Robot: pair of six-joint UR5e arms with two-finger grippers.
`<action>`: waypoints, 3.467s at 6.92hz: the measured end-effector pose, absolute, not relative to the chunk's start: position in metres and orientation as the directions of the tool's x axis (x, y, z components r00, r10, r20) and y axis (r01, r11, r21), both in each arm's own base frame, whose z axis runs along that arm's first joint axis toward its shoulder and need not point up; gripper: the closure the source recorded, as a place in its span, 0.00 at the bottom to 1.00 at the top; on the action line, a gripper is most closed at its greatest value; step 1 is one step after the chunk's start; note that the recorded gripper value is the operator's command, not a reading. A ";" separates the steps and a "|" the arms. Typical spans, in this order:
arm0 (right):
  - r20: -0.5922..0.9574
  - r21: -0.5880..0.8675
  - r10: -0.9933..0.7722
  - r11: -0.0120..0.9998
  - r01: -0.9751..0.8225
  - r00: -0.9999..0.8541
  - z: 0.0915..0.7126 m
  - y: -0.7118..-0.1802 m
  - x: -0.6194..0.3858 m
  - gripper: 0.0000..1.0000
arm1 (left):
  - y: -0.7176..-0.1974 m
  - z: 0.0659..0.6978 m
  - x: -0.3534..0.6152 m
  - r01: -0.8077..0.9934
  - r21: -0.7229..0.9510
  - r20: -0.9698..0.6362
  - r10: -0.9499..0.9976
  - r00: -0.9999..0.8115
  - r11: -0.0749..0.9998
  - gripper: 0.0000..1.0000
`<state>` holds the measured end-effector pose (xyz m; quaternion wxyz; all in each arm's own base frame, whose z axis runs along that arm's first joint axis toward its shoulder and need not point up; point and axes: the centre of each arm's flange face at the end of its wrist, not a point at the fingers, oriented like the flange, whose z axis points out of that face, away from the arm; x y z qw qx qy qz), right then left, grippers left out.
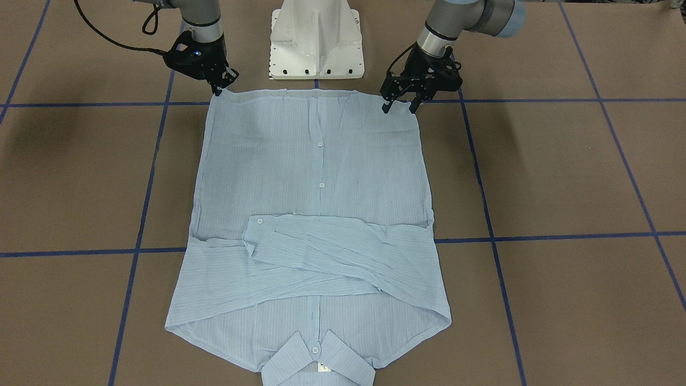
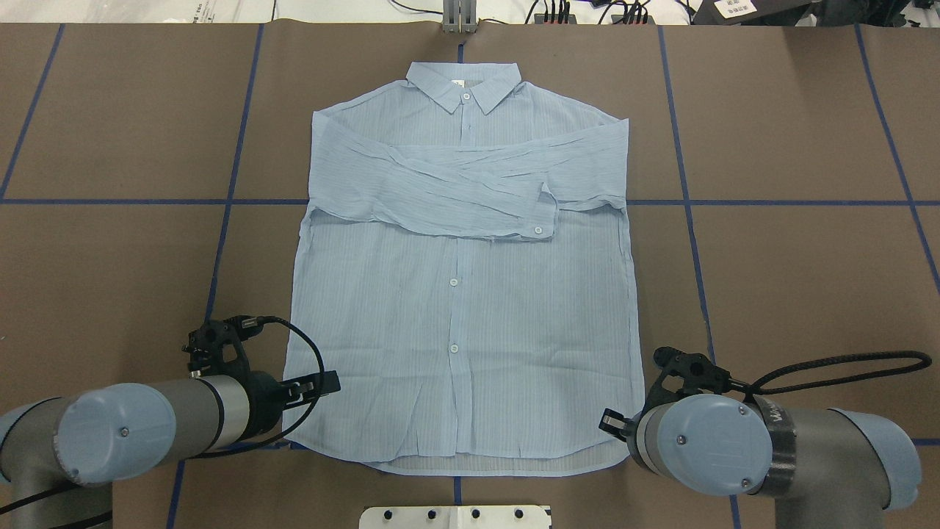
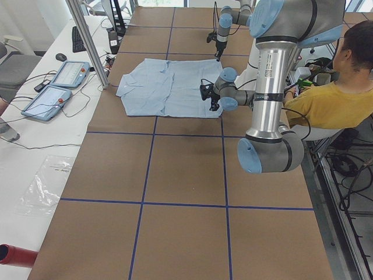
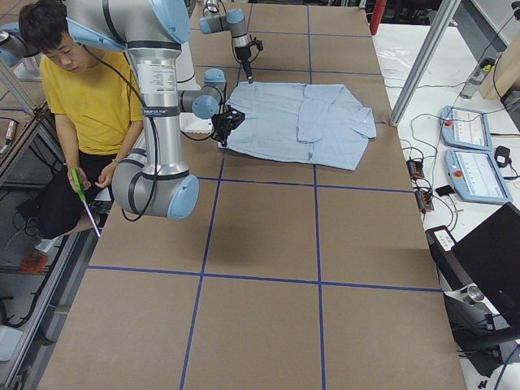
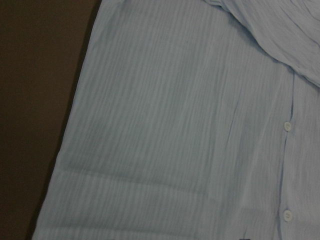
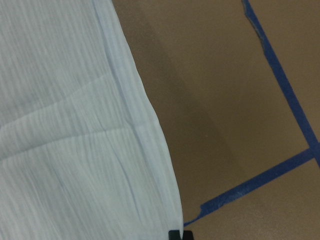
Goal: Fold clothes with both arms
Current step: 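Move both grippers to the shirt hem corners nearest the robot, then grasp the hem corners with both grippers and lift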
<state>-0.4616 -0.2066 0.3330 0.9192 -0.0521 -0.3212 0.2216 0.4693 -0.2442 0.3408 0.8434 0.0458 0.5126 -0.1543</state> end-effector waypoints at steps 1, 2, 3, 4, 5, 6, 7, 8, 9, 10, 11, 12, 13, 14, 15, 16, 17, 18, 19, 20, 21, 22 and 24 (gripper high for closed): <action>0.568 -0.240 0.440 0.897 -0.371 0.696 0.333 -0.207 -0.462 1.00 | -0.233 0.350 0.472 0.299 -0.070 -0.862 -0.209 0.462 0.952 0.13; 0.570 -0.242 0.439 0.898 -0.369 0.695 0.332 -0.207 -0.462 1.00 | -0.228 0.358 0.474 0.300 -0.058 -0.848 -0.206 0.488 0.952 0.14; 0.572 -0.243 0.438 0.898 -0.367 0.693 0.330 -0.207 -0.463 1.00 | -0.225 0.362 0.475 0.301 -0.053 -0.840 -0.205 0.503 0.952 0.15; 0.574 -0.244 0.438 0.898 -0.366 0.692 0.329 -0.207 -0.463 1.00 | -0.223 0.365 0.476 0.299 -0.052 -0.833 -0.206 0.513 0.953 0.19; 0.574 -0.244 0.438 0.898 -0.367 0.692 0.329 -0.207 -0.463 1.00 | -0.219 0.367 0.478 0.299 -0.061 -0.826 -0.216 0.521 0.952 0.26; 0.574 -0.244 0.439 0.898 -0.367 0.692 0.329 -0.207 -0.463 1.00 | -0.215 0.368 0.481 0.301 -0.076 -0.820 -0.231 0.524 0.950 0.28; 0.573 -0.244 0.439 0.897 -0.368 0.692 0.329 -0.207 -0.463 1.00 | -0.211 0.369 0.482 0.300 -0.084 -0.817 -0.238 0.525 0.950 0.36; 0.573 -0.244 0.439 0.897 -0.368 0.692 0.330 -0.206 -0.464 1.00 | -0.208 0.370 0.484 0.297 -0.087 -0.815 -0.240 0.528 0.951 0.57; 0.572 -0.244 0.440 0.897 -0.369 0.692 0.330 -0.206 -0.464 1.00 | -0.206 0.371 0.484 0.298 -0.095 -0.812 -0.247 0.529 0.950 0.80; 0.571 -0.245 0.441 0.897 -0.369 0.692 0.330 -0.206 -0.464 1.00 | -0.203 0.372 0.486 0.304 -0.108 -0.805 -0.263 0.533 0.946 1.00; 0.571 -0.245 0.442 0.896 -0.370 0.692 0.330 -0.206 -0.465 1.00 | -0.200 0.372 0.487 0.306 -0.117 -0.797 -0.273 0.539 0.945 1.00; 0.570 -0.245 0.443 0.896 -0.371 0.692 0.330 -0.206 -0.465 1.00 | -0.197 0.370 0.487 0.303 -0.123 -0.795 -0.277 0.540 0.945 1.00; 0.571 -0.245 0.444 0.895 -0.373 0.691 0.330 -0.206 -0.465 1.00 | -0.197 0.366 0.485 0.302 -0.127 -0.797 -0.278 0.536 0.945 1.00; 0.571 -0.244 0.444 0.895 -0.373 0.691 0.330 -0.206 -0.465 1.00 | -0.196 0.361 0.482 0.299 -0.131 -0.802 -0.278 0.529 0.945 1.00; 0.573 -0.244 0.444 0.895 -0.374 0.689 0.329 -0.206 -0.464 1.00 | -0.195 0.350 0.476 0.295 -0.136 -0.811 -0.277 0.514 0.946 1.00; 0.577 -0.244 0.445 0.894 -0.376 0.684 0.327 -0.207 -0.461 1.00 | -0.192 0.334 0.468 0.290 -0.154 -0.819 -0.286 0.498 0.945 1.00; 0.588 -0.247 0.446 0.893 -0.376 0.674 0.321 -0.207 -0.453 1.00 | -0.184 0.321 0.463 0.276 -0.187 -0.820 -0.304 0.484 0.943 1.00; 0.596 -0.253 0.450 0.891 -0.376 0.665 0.315 -0.206 -0.443 1.00 | -0.173 0.311 0.460 0.257 -0.213 -0.822 -0.315 0.475 0.943 1.00; 0.598 -0.260 0.456 0.888 -0.379 0.659 0.314 -0.203 -0.434 1.00 | -0.165 0.302 0.456 0.233 -0.237 -0.822 -0.323 0.470 0.943 1.00; 0.603 -0.266 0.460 0.886 -0.379 0.652 0.310 -0.200 -0.429 1.00 | -0.160 0.292 0.449 0.202 -0.262 -0.814 -0.329 0.479 0.944 1.00; 0.611 -0.270 0.461 0.886 -0.377 0.644 0.305 -0.199 -0.423 1.00 | -0.157 0.279 0.436 0.178 -0.282 -0.802 -0.333 0.495 0.943 1.00; 0.619 -0.274 0.462 0.885 -0.377 0.635 0.300 -0.200 -0.420 1.00 | -0.161 0.264 0.424 0.174 -0.289 -0.803 -0.337 0.491 0.941 1.00; 0.629 -0.278 0.481 0.873 -0.401 0.611 0.295 -0.215 -0.411 1.00 | -0.190 0.232 0.403 0.196 -0.248 -0.848 -0.310 0.429 0.949 1.00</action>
